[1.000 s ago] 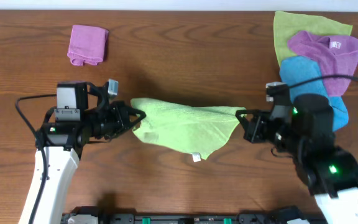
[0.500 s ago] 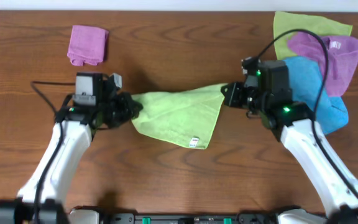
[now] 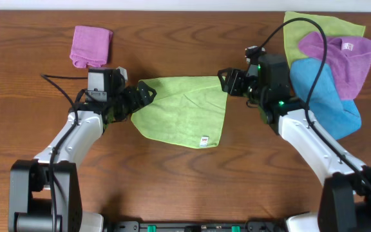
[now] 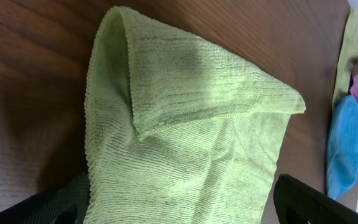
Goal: Fold the cloth
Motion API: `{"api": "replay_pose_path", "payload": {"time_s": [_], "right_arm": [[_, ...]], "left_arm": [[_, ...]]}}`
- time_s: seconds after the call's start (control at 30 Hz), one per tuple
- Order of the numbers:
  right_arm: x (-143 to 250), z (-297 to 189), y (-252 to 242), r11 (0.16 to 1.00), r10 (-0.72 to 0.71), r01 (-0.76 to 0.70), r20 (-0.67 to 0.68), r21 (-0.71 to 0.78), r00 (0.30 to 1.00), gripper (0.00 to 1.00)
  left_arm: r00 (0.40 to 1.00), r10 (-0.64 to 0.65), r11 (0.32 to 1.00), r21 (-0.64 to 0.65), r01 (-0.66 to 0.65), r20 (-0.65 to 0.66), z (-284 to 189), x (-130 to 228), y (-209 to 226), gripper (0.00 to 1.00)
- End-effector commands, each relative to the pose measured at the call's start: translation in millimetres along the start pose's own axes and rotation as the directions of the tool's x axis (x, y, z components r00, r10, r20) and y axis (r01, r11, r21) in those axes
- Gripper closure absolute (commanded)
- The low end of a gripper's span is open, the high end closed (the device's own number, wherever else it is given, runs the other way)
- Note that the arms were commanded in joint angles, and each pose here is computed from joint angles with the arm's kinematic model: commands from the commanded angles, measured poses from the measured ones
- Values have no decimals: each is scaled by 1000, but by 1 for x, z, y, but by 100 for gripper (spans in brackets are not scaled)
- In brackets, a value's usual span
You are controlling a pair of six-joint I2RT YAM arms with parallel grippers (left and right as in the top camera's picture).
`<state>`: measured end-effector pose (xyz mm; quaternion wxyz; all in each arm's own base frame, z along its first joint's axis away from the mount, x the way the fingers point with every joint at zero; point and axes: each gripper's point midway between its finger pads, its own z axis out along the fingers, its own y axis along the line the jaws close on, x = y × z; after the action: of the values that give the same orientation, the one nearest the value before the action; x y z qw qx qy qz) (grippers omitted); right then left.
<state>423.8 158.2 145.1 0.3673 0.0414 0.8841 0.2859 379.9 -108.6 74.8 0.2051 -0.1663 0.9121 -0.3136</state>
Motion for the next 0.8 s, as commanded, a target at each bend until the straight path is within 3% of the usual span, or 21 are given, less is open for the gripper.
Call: {"api": "replay_pose_path", "payload": {"time_s": [0.0, 0.13, 0.3, 0.43, 0.6, 0.77], "right_arm": [[-4, -15, 37, 989, 0, -3, -20, -145, 1000, 39], [23, -12, 57, 979, 25, -49, -125, -196, 992, 41], [51, -1, 77, 977, -94, 61, -158, -202, 983, 41], [62, 7, 75, 983, -105, 75, -174, -169, 979, 44], [78, 11, 67, 989, -66, 30, -247, -148, 967, 43], [81, -1, 60, 994, 12, -43, -285, -102, 958, 40]], "left_arm": [[998, 9, 1000, 4, -9, 69, -15, -22, -4, 5], [998, -35, 999, -9, 35, 53, -26, -19, 4, 5], [999, -54, 997, -62, 54, -2, -33, -5, 21, 5], [998, -59, 995, -76, 57, -22, -34, 0, 25, 5], [996, -84, 992, -94, 79, -42, -34, 6, 28, 5], [992, -116, 969, -226, 102, -46, -39, 15, 54, 5]]}}
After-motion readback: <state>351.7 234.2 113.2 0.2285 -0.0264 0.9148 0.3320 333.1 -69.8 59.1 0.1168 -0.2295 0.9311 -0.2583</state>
